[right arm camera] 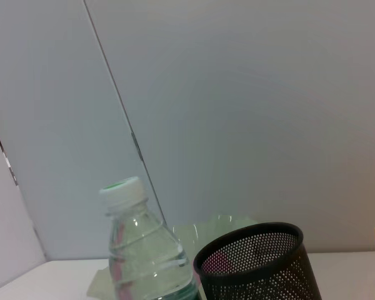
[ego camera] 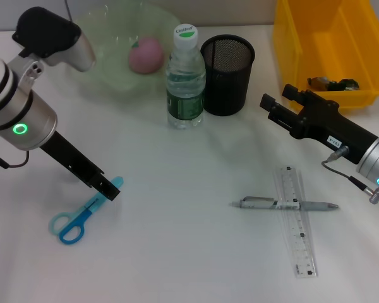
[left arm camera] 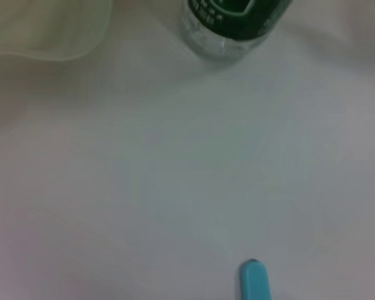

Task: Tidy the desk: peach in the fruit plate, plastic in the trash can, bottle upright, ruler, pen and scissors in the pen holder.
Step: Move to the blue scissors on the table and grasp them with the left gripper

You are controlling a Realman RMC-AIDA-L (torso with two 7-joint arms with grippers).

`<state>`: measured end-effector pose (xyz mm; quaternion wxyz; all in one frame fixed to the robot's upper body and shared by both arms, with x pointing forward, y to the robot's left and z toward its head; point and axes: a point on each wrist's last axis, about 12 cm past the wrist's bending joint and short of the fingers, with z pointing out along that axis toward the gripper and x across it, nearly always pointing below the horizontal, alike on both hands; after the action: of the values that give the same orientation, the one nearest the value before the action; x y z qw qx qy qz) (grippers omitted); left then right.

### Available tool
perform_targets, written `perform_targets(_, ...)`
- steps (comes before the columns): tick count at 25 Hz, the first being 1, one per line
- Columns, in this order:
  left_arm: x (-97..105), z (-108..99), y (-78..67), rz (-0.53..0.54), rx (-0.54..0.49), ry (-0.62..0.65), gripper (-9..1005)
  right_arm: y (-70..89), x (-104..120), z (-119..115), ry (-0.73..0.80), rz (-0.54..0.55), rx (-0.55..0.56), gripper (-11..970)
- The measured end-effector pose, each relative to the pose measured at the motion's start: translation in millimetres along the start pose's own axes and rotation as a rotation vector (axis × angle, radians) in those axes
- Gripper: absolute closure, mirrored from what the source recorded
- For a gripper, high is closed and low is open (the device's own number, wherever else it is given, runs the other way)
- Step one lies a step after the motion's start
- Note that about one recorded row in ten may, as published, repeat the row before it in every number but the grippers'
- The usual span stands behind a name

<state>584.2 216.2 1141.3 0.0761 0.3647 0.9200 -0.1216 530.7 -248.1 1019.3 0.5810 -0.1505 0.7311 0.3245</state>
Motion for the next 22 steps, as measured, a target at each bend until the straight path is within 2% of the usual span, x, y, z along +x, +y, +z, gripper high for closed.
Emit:
perform_targets(5,-8,-2,-6.1,0.010,-0.021,0.028,188,-0.1,0,0,0.000,0.000,0.000,307)
perform_targets(14,-10,-2,-8.0,0.004,-0.019,0.030,189,0.0,1,-1,0.003,0.002,0.003,307)
perform_targets(16,-17,-2,-15.1,0.013,-0.017,0.045,189,0.0,1,-1,0.003,0.002,0.003,307)
perform_targets(22,-21,5,-24.3,0.055,-0.043,0.072,190,0.1,2,-1,0.004,0.004,0.004,307)
